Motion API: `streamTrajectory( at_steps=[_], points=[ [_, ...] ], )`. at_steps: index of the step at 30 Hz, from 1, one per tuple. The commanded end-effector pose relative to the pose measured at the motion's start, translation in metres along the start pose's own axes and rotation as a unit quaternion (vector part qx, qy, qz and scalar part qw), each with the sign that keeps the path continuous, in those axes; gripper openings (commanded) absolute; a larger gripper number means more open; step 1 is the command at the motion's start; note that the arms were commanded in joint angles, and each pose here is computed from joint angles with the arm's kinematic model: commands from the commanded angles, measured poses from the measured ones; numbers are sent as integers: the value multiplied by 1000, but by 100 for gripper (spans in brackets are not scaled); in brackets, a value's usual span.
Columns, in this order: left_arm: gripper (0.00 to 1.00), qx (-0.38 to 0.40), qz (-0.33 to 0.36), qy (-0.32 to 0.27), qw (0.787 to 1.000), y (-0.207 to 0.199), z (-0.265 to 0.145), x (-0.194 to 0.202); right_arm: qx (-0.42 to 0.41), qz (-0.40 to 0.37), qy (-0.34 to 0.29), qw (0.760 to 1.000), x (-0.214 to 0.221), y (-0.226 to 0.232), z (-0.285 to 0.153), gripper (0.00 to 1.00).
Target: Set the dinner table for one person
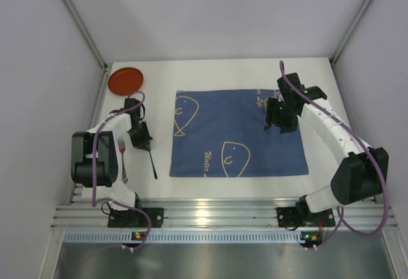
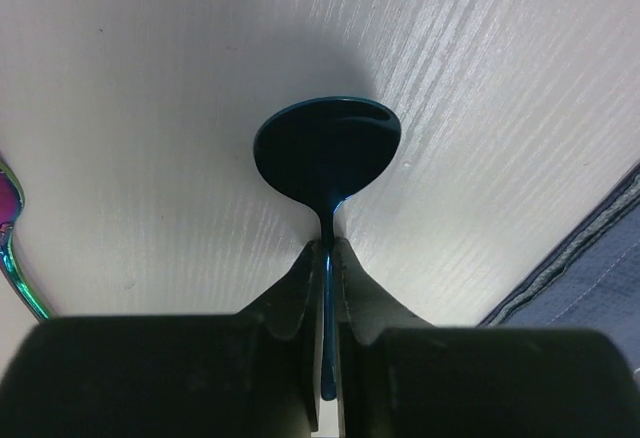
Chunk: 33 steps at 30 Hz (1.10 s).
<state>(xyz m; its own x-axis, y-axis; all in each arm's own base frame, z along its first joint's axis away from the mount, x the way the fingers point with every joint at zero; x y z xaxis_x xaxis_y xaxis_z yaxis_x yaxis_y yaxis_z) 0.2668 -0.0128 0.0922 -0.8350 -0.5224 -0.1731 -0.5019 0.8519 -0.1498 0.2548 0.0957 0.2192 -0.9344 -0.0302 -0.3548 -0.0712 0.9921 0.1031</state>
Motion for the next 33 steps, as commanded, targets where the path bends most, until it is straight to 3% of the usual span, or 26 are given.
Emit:
streamTrajectory(
  at_steps=[1, 2, 8, 15, 17, 18, 20, 24, 27, 33],
  points=[
    [4, -13, 7, 14, 1000, 5, 19, 2, 3, 9, -17, 1000, 4, -2, -15, 61],
    [0, -11, 6, 17, 1000, 5, 20, 2, 1, 9, -20, 1000, 5, -2, -17, 61],
    [0, 42, 2, 3, 999, -12, -13, -7, -36, -13, -41, 998, 9, 5, -28, 61],
    [0, 143, -4, -48, 988, -47, -98, -26, -158, -80, -67, 982, 20, 67, -37, 60],
    [0, 169, -16, -54, 984, -54, -116, -26, -216, -78, -49, 972, 32, 89, -34, 61],
    [0, 186, -8, -52, 981, -65, -124, -22, -248, -78, -67, 963, 28, 101, -33, 61],
    [0, 207, -7, -53, 977, -79, -139, -11, -294, -64, -43, 953, 41, 121, -27, 63],
    [0, 246, 2, -62, 967, -104, -163, 11, -357, -63, -69, 930, 44, 160, -28, 73],
    [0, 279, 22, -59, 958, -128, -176, 37, -413, -62, -79, 905, 45, 184, -34, 74],
    [0, 320, 33, -44, 946, -154, -192, 61, -436, -70, -82, 893, 45, 205, -37, 73]
  ],
)
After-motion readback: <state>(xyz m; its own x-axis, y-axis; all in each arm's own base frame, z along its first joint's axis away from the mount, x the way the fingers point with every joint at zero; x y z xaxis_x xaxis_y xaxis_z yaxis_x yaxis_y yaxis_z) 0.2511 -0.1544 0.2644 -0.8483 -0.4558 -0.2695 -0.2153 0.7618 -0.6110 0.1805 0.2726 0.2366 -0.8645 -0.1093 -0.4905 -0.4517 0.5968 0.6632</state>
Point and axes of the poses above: each gripper's point midway between its finger pads, its own z axis out along the fingers, its own y axis along the line the jaws close on, x = y × z, the point moved 8 cm from there along -z, back along the fingers, and after that the axes turned 11 degrees about -z, right-handed, at the moved point
